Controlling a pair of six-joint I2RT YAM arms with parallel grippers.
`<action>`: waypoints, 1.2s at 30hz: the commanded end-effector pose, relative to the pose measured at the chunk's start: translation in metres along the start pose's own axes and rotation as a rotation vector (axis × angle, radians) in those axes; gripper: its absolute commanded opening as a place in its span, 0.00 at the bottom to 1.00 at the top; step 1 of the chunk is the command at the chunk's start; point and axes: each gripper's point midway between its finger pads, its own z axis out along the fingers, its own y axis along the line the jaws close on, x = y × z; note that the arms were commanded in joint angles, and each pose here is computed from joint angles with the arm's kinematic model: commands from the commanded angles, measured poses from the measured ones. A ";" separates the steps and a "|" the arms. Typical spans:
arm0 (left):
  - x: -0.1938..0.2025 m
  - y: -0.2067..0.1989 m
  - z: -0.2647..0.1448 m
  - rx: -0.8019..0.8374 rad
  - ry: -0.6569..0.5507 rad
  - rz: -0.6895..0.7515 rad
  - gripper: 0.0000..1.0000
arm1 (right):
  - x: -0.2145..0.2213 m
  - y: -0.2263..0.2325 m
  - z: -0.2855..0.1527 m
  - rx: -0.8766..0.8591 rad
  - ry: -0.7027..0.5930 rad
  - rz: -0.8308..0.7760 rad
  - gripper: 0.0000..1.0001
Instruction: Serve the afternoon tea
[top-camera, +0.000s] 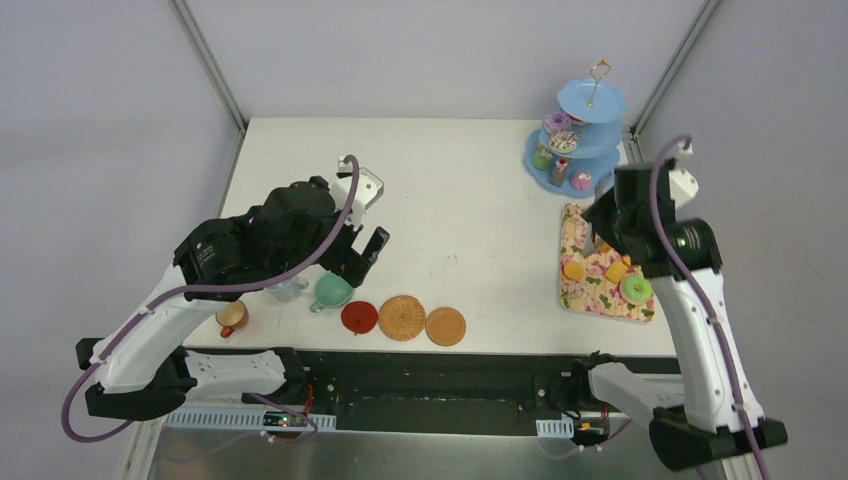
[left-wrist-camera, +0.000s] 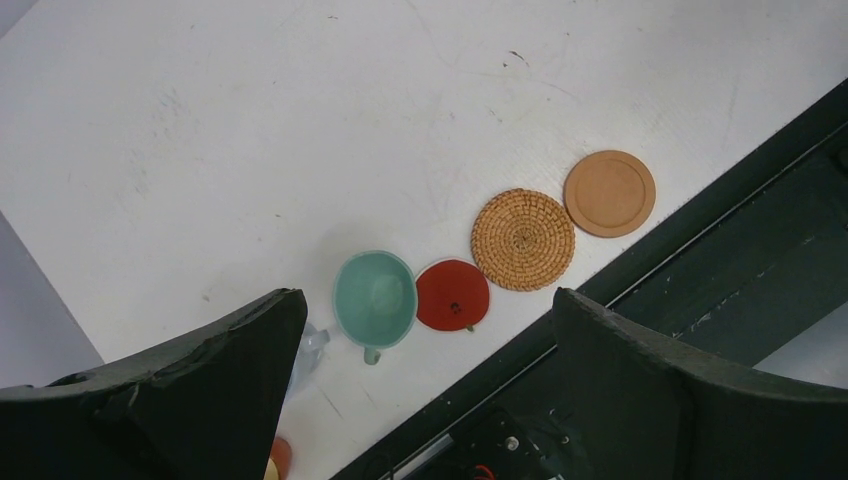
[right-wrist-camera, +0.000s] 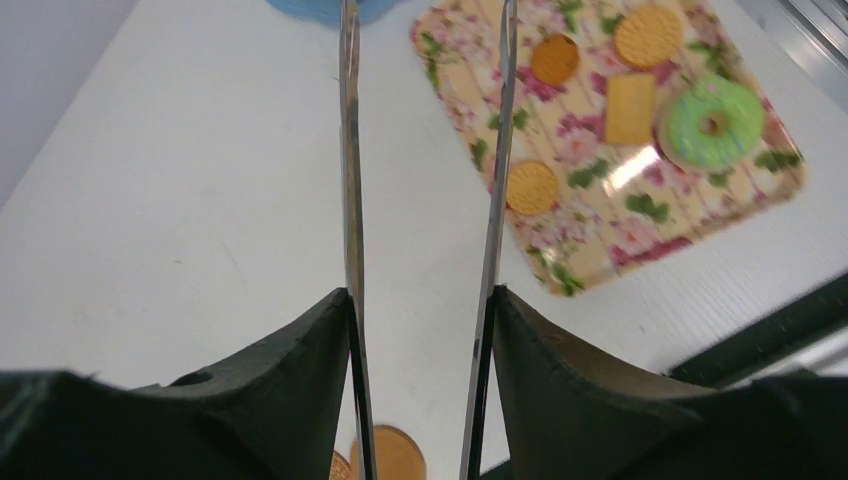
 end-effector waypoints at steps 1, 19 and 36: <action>-0.001 -0.009 -0.003 0.047 -0.033 0.007 1.00 | 0.041 -0.075 0.001 0.204 0.014 0.082 0.54; 0.001 -0.015 -0.006 0.065 -0.027 0.027 1.00 | 0.108 -0.147 0.036 0.432 0.078 0.200 0.55; -0.002 -0.023 0.005 0.076 -0.002 0.052 1.00 | 0.108 -0.157 0.050 0.514 0.085 0.257 0.60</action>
